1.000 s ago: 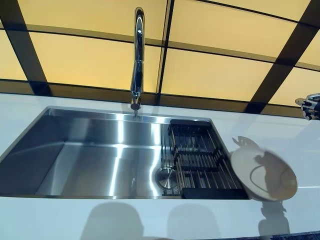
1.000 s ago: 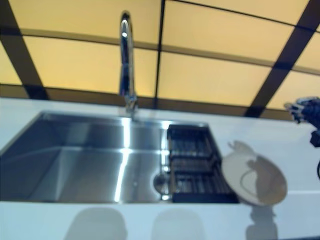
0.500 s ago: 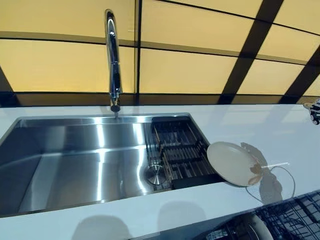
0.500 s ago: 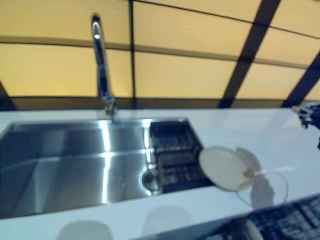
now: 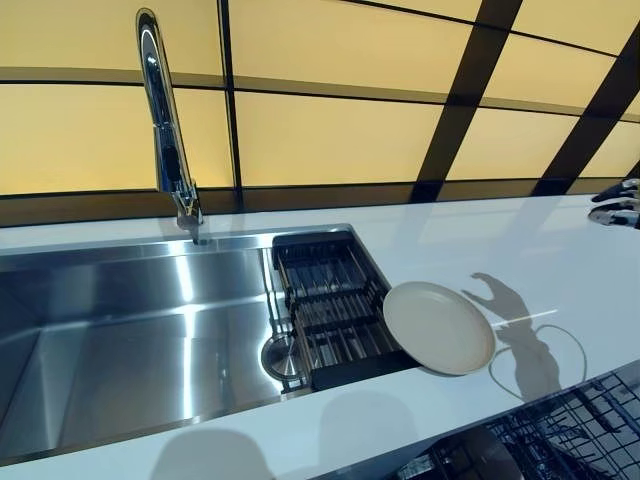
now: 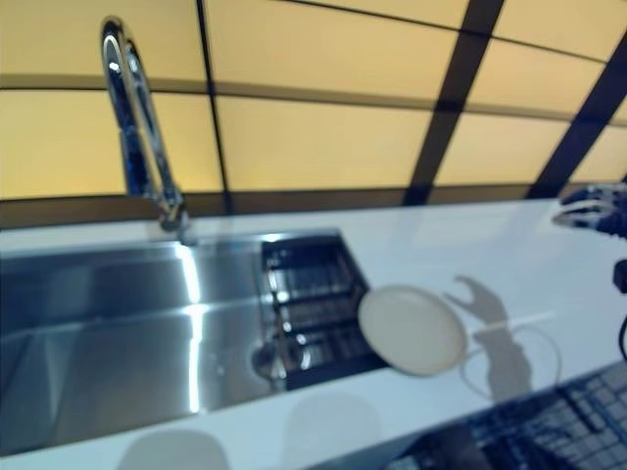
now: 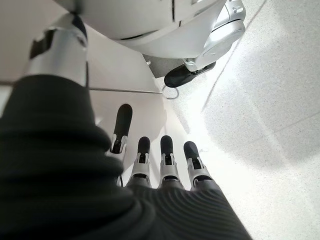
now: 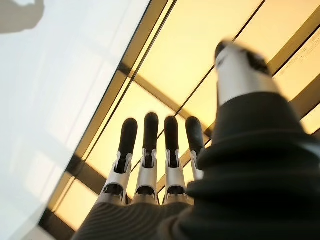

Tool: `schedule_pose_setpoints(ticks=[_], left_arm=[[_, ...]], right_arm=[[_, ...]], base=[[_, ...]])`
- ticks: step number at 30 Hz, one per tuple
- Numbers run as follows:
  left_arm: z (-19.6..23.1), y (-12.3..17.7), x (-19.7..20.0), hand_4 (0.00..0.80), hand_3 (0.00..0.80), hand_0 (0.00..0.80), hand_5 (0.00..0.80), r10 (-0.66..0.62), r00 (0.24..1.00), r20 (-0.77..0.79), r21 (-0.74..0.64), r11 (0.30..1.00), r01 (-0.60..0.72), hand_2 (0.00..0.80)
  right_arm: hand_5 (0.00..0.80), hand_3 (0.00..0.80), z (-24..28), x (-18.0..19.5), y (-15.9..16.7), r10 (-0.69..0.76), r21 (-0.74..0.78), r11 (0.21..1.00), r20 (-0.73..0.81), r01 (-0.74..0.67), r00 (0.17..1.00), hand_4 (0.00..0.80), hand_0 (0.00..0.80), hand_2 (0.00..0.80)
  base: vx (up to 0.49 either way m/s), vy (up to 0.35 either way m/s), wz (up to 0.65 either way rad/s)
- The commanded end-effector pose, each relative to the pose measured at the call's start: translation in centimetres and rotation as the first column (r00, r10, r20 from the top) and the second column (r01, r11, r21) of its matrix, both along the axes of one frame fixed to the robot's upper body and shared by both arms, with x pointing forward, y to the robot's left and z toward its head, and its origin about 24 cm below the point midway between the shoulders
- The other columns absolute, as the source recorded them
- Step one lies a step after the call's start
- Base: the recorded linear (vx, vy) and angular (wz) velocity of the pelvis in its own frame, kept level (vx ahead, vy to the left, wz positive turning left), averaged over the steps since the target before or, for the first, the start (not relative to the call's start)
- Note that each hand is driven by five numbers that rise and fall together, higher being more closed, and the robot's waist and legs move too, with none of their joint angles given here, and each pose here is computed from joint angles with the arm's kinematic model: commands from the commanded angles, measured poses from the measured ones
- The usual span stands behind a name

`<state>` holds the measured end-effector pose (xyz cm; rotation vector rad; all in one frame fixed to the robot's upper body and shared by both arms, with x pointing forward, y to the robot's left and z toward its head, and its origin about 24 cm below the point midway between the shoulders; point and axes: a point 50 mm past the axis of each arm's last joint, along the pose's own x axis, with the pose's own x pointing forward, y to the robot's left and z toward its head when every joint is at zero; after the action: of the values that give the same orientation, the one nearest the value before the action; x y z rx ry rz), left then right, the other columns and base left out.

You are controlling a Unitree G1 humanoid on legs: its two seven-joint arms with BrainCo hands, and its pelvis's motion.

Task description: Take plates into dishwasher

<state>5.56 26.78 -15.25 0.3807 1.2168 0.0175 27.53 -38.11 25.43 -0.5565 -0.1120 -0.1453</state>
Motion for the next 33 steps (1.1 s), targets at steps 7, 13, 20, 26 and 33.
schedule_pose_setpoints(ticks=[7,13,20,26,33], left_arm=[[1.0,0.5,4.0,0.0,0.0,0.0,0.0,-0.023,0.989,0.144,0.02,1.0,0.02,0.0],[0.9,0.0,4.2,0.0,0.0,0.0,0.0,-0.005,0.987,0.16,0.003,1.0,0.005,0.0],[0.6,-0.7,4.1,0.0,0.0,0.0,0.0,0.017,0.987,0.159,-0.015,1.0,-0.014,0.0],[0.4,-1.2,3.8,0.0,0.0,0.0,0.0,0.029,0.988,0.155,-0.027,0.999,-0.025,0.0],[0.3,-1.7,3.9,0.0,0.0,0.0,0.0,0.033,0.987,0.155,-0.044,0.999,-0.026,0.0]], right_arm=[[0.0,0.0,-0.2,0.0,3.6,0.058,-0.066,0.997,0.19,-0.046,0.98,0.0,0.0,0.0],[0.0,0.0,-2.8,-0.3,5.6,0.048,-0.035,0.999,0.226,-0.042,0.973,0.0,0.0,0.0],[0.0,0.0,-4.9,-1.7,8.2,0.015,-0.08,0.997,0.301,0.009,0.953,0.0,0.0,0.0],[0.0,0.0,-5.4,-3.4,9.1,-0.016,-0.098,0.993,0.379,0.058,0.925,0.0,0.0,0.0],[0.0,0.0,-7.0,-4.5,10.4,-0.023,-0.006,1.0,0.398,0.028,0.917,0.0,0.0,0.0]], base=[[-0.001,0.004,0.0],[-0.01,0.009,-0.03],[-0.002,0.003,0.0],[-0.011,0.032,-0.05],[-0.015,0.035,-0.06]])
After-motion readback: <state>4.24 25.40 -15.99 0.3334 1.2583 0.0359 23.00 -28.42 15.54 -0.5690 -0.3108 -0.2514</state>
